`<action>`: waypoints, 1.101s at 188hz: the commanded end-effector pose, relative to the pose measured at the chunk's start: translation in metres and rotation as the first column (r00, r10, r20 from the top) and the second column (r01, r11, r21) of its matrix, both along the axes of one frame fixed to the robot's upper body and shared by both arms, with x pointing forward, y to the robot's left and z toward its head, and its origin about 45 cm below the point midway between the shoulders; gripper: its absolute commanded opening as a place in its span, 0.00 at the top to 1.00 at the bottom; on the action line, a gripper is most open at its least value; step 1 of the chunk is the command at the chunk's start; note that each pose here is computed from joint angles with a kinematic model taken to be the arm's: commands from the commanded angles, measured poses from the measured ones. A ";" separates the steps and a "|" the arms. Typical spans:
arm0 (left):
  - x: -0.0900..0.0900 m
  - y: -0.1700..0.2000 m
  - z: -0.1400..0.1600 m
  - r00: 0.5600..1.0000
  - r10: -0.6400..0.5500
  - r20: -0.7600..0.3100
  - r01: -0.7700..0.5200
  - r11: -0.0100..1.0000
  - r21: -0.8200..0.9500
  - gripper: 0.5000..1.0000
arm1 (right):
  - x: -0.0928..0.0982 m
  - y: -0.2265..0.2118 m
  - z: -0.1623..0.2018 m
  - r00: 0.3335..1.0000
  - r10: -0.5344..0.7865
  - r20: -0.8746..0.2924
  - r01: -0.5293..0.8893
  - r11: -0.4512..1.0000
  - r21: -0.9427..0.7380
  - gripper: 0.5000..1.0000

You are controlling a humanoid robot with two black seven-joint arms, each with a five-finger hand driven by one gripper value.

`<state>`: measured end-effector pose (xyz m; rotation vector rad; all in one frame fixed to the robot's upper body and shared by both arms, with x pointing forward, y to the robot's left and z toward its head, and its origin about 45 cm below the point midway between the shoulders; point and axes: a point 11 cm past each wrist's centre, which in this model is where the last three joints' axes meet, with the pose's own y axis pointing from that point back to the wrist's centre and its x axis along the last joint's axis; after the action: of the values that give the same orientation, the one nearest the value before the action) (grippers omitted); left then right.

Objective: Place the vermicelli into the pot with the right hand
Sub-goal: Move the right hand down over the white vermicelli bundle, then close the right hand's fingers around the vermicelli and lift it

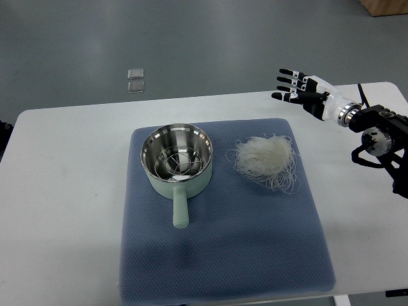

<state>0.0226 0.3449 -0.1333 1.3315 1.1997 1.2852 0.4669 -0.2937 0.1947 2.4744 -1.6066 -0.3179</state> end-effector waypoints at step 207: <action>-0.004 0.003 0.000 1.000 0.000 -0.007 0.000 1.000 0.011 0.00 | -0.034 0.063 -0.020 0.673 0.692 -0.262 -0.503 0.168 -0.848 0.17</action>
<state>0.0190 0.3479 -0.1332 1.3440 1.1991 1.2904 0.4346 -0.2299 0.1812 1.9920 -0.3722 0.7335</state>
